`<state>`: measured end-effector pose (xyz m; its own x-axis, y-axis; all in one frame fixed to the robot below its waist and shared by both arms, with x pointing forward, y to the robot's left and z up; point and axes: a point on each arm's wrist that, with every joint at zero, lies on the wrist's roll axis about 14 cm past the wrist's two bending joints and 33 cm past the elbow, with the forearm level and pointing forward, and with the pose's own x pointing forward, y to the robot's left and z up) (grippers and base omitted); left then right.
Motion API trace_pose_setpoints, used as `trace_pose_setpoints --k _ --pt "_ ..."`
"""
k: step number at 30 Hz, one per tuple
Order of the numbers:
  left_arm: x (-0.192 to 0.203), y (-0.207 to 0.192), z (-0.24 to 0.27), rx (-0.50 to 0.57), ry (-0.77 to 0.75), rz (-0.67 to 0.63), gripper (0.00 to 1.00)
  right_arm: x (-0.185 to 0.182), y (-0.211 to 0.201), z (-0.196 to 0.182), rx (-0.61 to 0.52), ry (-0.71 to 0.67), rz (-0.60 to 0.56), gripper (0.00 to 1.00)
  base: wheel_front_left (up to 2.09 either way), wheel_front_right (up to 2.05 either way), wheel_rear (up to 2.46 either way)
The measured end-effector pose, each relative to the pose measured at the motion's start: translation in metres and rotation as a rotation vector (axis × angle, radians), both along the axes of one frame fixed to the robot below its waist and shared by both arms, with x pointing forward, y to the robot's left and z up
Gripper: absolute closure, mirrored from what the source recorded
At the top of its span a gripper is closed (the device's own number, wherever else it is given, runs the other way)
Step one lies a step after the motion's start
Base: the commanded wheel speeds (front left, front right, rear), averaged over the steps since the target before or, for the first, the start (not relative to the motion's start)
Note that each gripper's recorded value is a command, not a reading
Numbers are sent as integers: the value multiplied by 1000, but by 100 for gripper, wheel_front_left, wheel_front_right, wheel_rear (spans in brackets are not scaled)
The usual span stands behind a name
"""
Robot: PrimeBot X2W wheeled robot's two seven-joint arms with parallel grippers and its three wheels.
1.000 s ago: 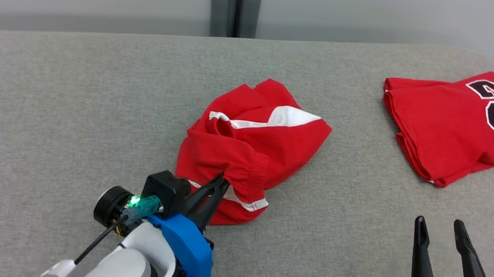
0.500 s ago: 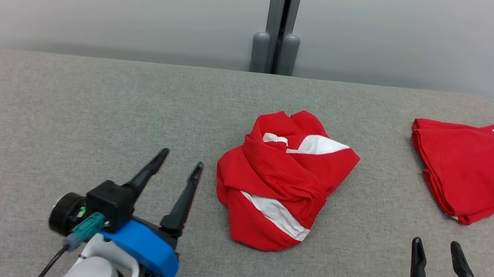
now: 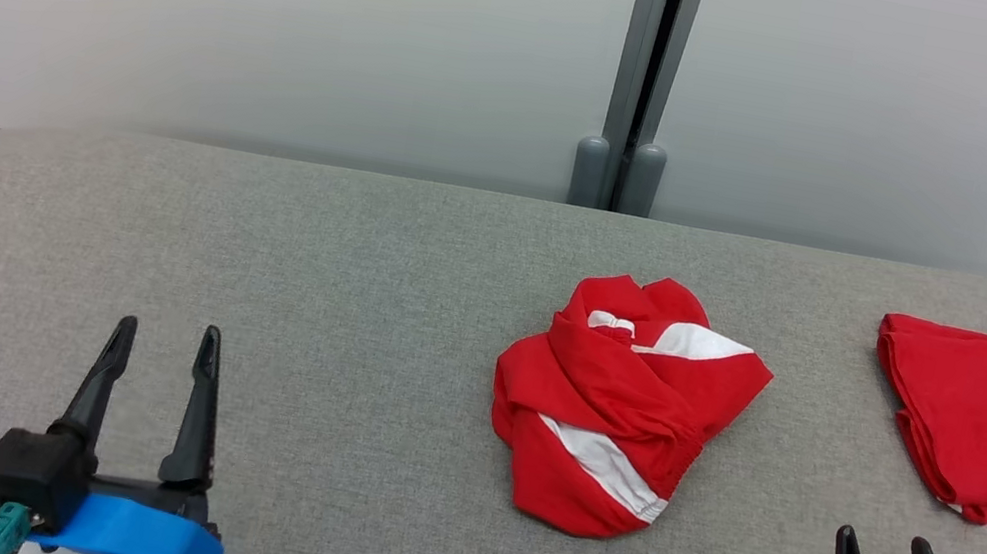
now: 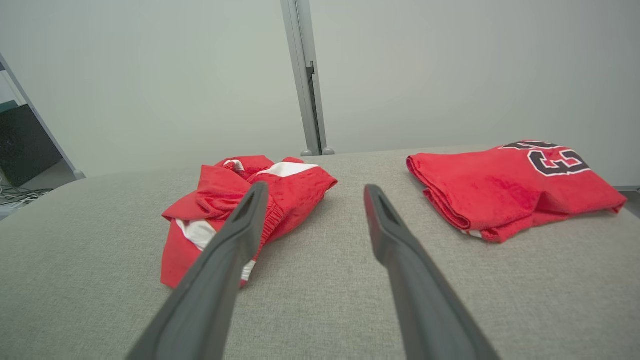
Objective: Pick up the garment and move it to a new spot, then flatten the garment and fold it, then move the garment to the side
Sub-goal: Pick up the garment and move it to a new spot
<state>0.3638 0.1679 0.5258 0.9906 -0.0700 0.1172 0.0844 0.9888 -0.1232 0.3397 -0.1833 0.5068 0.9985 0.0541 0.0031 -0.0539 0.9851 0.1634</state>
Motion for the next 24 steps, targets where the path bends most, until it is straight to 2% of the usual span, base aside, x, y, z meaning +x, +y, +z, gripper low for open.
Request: trace_pose_setpoints --k 10,24 --pt "-27 21 -14 40 26 54 0 -3 2 -5 9 13 6 0 0 0 0" --pt "-36 30 -24 39 49 75 0 -11 1 -20 16 58 4 0 0 0 0"
